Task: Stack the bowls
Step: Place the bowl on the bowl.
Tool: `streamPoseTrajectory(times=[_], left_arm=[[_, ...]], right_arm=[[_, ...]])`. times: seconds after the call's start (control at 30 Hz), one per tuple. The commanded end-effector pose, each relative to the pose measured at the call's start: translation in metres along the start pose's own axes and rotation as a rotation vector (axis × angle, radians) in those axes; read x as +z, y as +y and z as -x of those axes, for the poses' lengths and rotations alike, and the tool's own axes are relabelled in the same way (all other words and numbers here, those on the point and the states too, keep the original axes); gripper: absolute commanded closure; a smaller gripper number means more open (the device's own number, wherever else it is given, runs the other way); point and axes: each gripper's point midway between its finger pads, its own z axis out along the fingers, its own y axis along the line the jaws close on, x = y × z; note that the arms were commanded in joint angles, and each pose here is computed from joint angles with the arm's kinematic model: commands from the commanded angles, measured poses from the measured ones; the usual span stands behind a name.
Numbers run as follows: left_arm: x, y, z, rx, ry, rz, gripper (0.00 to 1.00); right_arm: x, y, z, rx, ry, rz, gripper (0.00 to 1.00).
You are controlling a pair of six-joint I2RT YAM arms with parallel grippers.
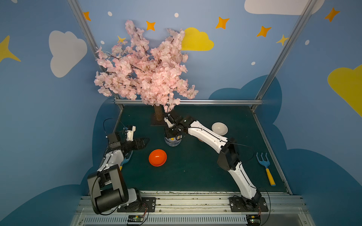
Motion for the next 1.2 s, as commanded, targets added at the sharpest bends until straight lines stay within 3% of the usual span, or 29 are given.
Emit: streamPoseTrajectory(times=[0.0,0.73,1.17], left_arm=[[-0.002,-0.005,0.007,0.002,-0.011,-0.025,0.0],[-0.003,-0.006,0.007,0.009,-0.015,-0.028,0.0],[-0.003,-0.006,0.007,0.01,-0.014,-0.033,0.0]], right_arm=[[-0.001,0.0,-0.001,-0.013,0.01,-0.013,0.8],[0.018,-0.003,-0.01,-0.03,0.04,-0.018,0.79],[-0.022,0.01,0.007,-0.049,-0.03,-0.006,0.72]])
